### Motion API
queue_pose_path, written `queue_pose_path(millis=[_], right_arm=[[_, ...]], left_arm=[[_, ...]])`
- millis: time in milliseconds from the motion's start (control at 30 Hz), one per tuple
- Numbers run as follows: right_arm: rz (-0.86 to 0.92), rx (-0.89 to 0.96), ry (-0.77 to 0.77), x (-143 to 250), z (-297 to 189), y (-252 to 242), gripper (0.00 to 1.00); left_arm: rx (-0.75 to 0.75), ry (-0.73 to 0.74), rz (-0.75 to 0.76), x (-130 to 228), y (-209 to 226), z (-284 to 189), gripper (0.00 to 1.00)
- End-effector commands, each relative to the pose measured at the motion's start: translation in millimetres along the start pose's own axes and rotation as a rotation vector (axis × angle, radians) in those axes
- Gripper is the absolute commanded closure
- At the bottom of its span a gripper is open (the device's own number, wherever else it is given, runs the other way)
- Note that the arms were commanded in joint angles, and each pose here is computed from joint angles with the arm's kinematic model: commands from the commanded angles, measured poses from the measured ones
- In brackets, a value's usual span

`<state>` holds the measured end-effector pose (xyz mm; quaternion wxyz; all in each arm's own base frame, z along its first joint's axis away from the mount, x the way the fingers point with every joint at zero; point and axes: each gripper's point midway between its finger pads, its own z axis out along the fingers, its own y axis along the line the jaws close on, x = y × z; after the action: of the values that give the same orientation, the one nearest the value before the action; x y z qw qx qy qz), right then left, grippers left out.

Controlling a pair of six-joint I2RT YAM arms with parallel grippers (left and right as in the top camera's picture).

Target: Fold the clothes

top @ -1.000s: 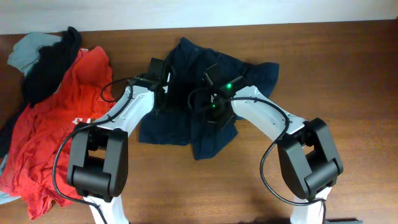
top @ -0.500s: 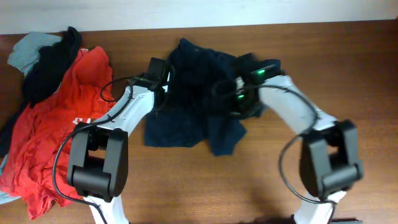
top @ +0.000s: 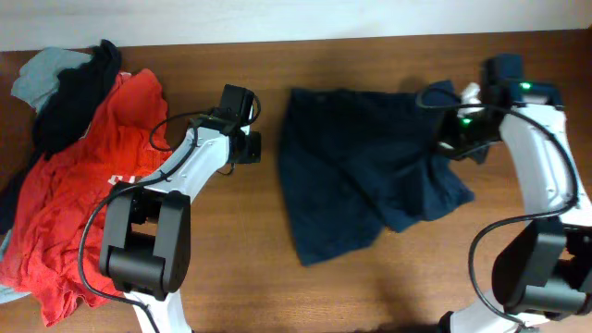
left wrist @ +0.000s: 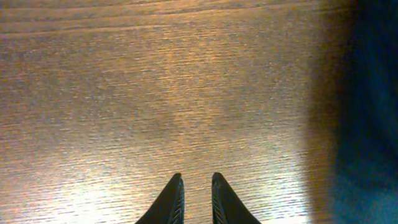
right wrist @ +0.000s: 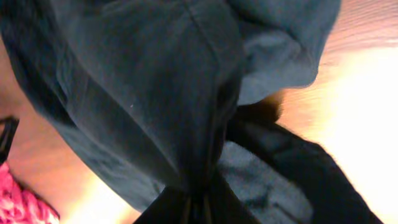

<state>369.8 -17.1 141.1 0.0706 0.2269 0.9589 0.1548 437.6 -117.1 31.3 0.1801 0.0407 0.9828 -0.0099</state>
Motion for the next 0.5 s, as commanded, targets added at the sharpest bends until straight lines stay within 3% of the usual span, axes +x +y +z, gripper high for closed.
queue_pose_path(millis=[0, 133, 233, 267, 467], right_arm=[[0.036, 0.082, -0.005, -4, -1, -31, 0.93], [0.096, 0.142, -0.027, -11, -7, -60, 0.80], [0.134, 0.092, -0.024, -13, -10, -64, 0.35], [0.143, 0.070, -0.020, -12, -11, -63, 0.29], [0.073, -0.074, -0.025, -16, -20, -35, 0.25]], left_arm=[[-0.014, 0.012, -0.002, 4, 3, 6, 0.83], [-0.012, 0.002, -0.003, 2, 3, 6, 0.83], [-0.010, -0.005, -0.004, 0, 2, 6, 0.83], [-0.009, -0.009, -0.004, -1, 2, 6, 0.83], [0.009, -0.042, -0.006, -12, -2, 3, 0.83]])
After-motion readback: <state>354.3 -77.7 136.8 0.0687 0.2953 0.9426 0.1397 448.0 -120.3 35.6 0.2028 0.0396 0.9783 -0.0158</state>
